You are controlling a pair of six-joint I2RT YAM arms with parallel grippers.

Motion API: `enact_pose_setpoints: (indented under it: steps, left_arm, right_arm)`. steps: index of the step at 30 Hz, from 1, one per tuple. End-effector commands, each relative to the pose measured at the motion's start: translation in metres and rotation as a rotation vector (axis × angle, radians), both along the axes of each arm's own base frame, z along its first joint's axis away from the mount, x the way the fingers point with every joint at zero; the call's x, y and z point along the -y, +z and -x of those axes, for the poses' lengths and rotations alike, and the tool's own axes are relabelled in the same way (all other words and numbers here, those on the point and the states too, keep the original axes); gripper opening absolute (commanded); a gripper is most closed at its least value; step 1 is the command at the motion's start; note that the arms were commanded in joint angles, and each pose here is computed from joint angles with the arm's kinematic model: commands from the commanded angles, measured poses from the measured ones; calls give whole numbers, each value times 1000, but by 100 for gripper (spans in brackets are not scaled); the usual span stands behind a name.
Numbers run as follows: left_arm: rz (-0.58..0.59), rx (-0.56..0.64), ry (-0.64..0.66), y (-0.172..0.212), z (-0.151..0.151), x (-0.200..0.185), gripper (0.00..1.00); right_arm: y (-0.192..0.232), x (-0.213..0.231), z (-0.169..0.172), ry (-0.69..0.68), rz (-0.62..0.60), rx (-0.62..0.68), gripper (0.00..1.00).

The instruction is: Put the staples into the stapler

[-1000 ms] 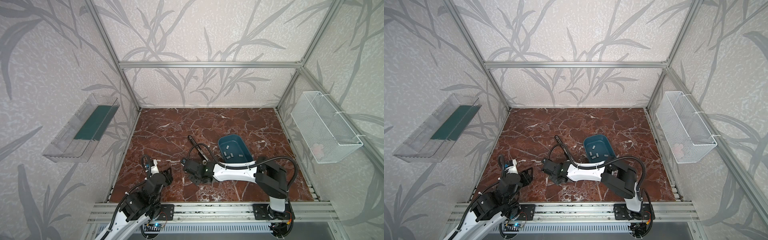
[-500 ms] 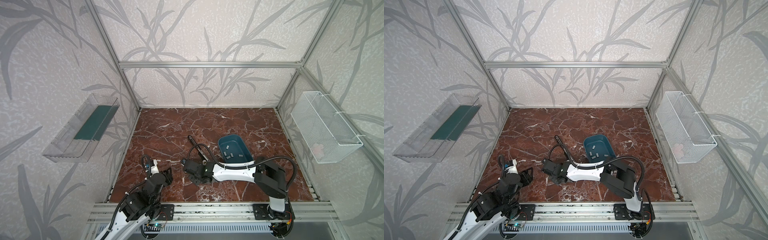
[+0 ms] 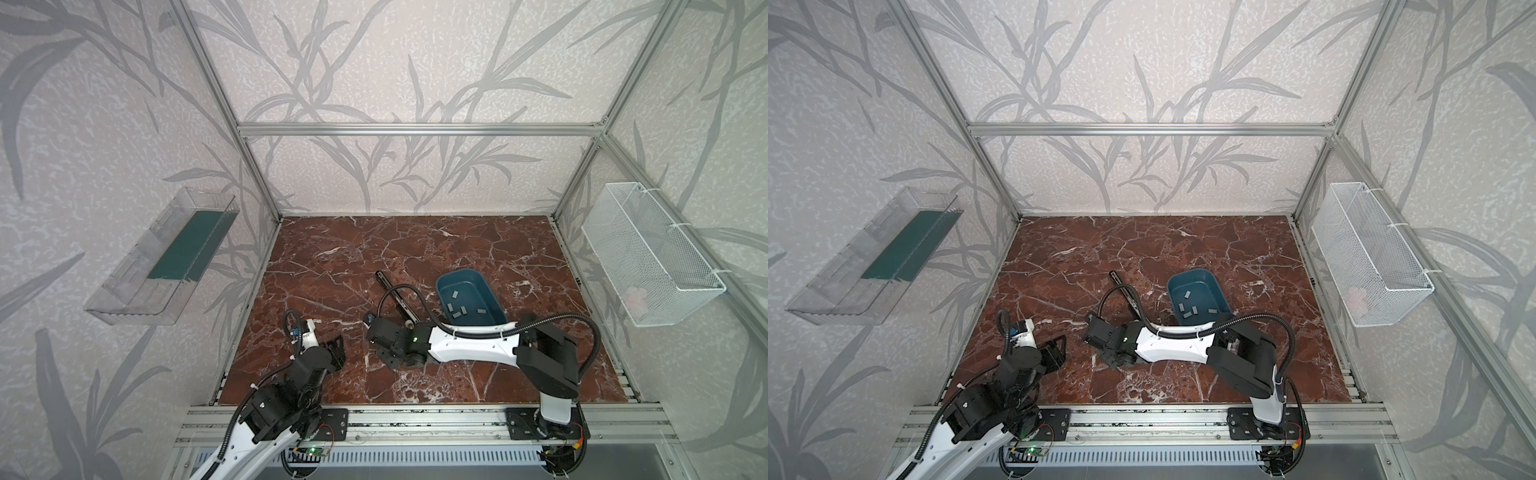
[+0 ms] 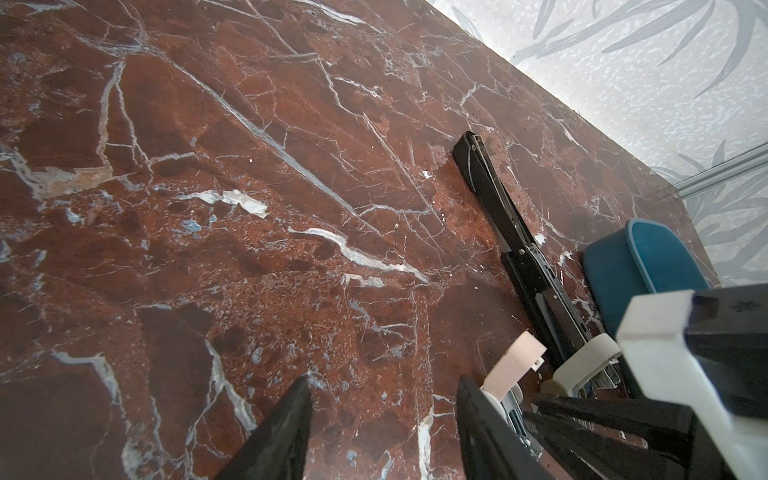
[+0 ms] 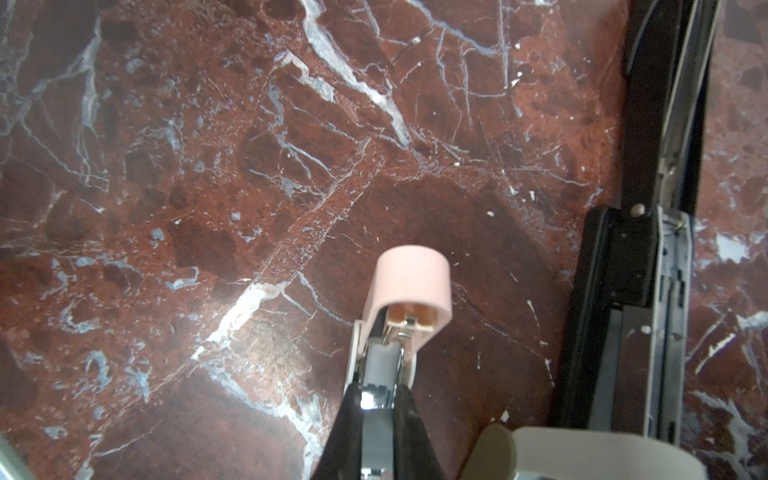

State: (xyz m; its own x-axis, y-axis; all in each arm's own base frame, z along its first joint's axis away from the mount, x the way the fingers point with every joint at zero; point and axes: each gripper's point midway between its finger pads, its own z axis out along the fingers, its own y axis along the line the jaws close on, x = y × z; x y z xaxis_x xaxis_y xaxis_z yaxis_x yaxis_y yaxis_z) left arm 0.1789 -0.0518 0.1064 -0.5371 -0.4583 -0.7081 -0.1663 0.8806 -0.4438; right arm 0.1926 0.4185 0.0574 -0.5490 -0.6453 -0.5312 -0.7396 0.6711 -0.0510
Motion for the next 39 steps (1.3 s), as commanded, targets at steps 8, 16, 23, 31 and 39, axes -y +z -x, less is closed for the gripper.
enact_pose_setpoints:
  steps: [8, 16, 23, 31, 39]
  left_arm:
    - [-24, 2, 8, -3, 0, -4, 57]
    - [-23, 3, 7, -2, 0, -4, 57]
    - [-20, 3, 5, -2, 0, -3, 57]
    - [-21, 3, 5, -2, 0, -3, 57]
    - [-21, 2, 5, -2, 0, -3, 57]
  right_arm:
    - [3, -3, 3, -14, -19, -27, 13]
    - [-4, -4, 4, -12, -9, -41, 14]
    - [-6, -1, 1, -19, 13, -23, 14]
    - [-9, -1, 1, -18, 23, -23, 14]
    - [-8, 0, 0, -17, 26, -19, 13]
